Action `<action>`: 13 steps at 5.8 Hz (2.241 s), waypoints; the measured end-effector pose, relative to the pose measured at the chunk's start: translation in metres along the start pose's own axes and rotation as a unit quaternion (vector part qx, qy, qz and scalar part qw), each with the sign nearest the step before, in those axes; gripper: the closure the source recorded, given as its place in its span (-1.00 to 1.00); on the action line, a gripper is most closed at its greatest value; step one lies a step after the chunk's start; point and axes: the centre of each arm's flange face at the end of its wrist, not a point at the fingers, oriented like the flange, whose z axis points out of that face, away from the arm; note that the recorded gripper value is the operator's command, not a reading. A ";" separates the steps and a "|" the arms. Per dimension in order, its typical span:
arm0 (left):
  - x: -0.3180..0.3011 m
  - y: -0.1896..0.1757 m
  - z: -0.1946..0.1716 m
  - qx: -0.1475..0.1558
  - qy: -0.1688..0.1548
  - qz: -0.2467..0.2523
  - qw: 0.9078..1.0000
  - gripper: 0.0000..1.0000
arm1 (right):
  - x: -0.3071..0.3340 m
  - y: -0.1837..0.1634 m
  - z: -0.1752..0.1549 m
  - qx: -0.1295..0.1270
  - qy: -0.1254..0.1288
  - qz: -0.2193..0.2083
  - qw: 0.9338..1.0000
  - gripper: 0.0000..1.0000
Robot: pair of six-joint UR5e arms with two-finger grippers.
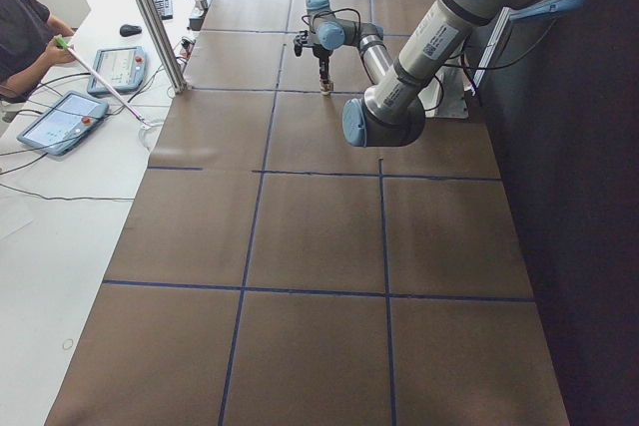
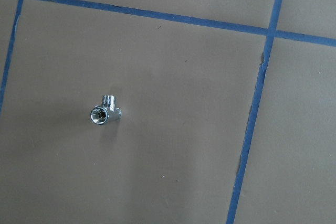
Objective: Assemble PPR valve and pipe with both arms
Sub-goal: 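Lower the valve upright onto the table center with the left gripper, then release the valve with the left gripper while the right gripper grasps the chrome fitting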
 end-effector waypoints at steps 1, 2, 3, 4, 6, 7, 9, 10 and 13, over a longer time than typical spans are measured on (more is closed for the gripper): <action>0.000 0.000 -0.001 0.001 0.002 0.001 1.000 -0.81 | 0.000 0.000 0.000 0.000 0.000 0.000 1.000 -1.00; 0.001 0.001 -0.004 0.005 0.012 0.004 1.000 -0.83 | -0.003 -0.001 0.004 -0.004 0.000 0.005 1.000 -1.00; 0.001 0.005 -0.018 0.012 0.030 0.010 0.999 -0.83 | -0.013 -0.006 0.013 -0.012 0.000 0.014 1.000 -1.00; -0.005 0.014 -0.039 0.021 0.051 0.018 0.998 -0.86 | -0.035 -0.016 0.032 -0.016 0.007 0.027 0.999 -1.00; -0.024 0.027 -0.068 0.035 0.078 0.028 0.996 -0.86 | -0.089 -0.031 0.081 -0.001 0.038 0.049 0.998 -0.97; -0.031 0.029 -0.076 0.040 0.085 0.030 0.995 -0.86 | -0.110 -0.036 0.106 0.006 0.053 0.048 0.997 -0.96; -0.036 0.030 -0.079 0.043 0.089 0.031 0.995 -0.90 | -0.132 -0.050 0.146 0.005 0.062 0.040 0.997 -0.85; -0.036 0.029 -0.080 0.044 0.091 0.031 0.994 -0.90 | -0.135 -0.058 0.157 0.001 0.063 0.038 0.997 -0.86; -0.045 0.029 -0.075 0.049 0.108 0.021 0.993 -0.90 | -0.127 -0.066 0.182 -0.018 0.069 0.045 0.996 -0.79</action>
